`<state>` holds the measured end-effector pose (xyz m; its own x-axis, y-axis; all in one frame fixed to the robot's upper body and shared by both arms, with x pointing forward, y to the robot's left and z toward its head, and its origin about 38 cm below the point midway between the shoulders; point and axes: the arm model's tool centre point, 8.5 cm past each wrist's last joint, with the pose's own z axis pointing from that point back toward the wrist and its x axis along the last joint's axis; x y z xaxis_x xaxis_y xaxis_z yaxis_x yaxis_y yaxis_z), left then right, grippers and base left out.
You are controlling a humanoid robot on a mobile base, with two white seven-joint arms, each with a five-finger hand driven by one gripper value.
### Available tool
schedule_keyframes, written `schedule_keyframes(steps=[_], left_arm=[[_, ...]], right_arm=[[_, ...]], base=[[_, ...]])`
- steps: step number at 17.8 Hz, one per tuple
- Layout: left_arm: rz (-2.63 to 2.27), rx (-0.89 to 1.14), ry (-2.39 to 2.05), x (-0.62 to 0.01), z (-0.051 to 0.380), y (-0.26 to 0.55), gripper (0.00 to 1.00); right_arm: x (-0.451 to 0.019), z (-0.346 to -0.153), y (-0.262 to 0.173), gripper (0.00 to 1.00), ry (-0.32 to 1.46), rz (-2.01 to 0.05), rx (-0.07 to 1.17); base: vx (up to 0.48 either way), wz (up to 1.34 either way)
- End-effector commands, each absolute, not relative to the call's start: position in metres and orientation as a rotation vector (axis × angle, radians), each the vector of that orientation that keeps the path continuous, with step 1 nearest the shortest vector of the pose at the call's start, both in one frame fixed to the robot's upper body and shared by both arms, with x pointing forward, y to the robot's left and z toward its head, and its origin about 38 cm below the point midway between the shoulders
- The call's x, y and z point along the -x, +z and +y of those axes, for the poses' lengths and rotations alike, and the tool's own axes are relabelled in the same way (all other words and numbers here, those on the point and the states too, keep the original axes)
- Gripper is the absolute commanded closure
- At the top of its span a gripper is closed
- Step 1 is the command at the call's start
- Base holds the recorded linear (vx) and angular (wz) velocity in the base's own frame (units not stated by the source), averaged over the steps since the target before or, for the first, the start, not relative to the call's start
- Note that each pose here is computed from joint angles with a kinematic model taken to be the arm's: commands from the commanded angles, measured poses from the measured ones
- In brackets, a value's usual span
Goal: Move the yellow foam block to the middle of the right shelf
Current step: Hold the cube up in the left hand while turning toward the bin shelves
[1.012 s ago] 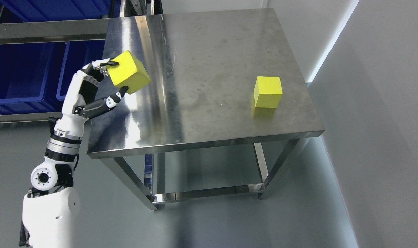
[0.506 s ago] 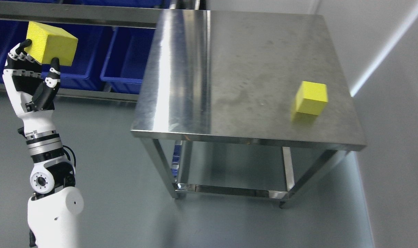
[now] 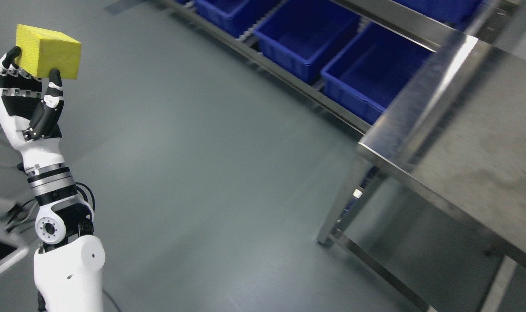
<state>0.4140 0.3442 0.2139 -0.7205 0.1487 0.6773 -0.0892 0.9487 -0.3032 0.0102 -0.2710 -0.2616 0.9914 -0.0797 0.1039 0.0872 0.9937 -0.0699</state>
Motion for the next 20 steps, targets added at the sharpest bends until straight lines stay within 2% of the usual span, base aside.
schedule_keyframes(steps=[1, 9, 20], left_arm=[[-2.38, 0.011, 0.366, -0.4083, 0.3561, 0.2289, 0.62], [-2.381, -0.007, 0.345, -0.4077, 0.3625, 0.232, 0.62], [-2.375, 0.013, 0.332, -0.4122, 0.3573, 0.235, 0.62]], right_arm=[[-0.0181, -0.2827, -0.2605, 0.0, -0.083, -0.122, 0.091], [-0.0181, -0.2827, -0.2605, 0.0, -0.082, -0.122, 0.091], [-0.0171, -0.2827, -0.2605, 0.0, -0.082, -0.121, 0.091]], base=[[-0.101, 1.49], [-0.036, 1.01], [0.031, 0.11]])
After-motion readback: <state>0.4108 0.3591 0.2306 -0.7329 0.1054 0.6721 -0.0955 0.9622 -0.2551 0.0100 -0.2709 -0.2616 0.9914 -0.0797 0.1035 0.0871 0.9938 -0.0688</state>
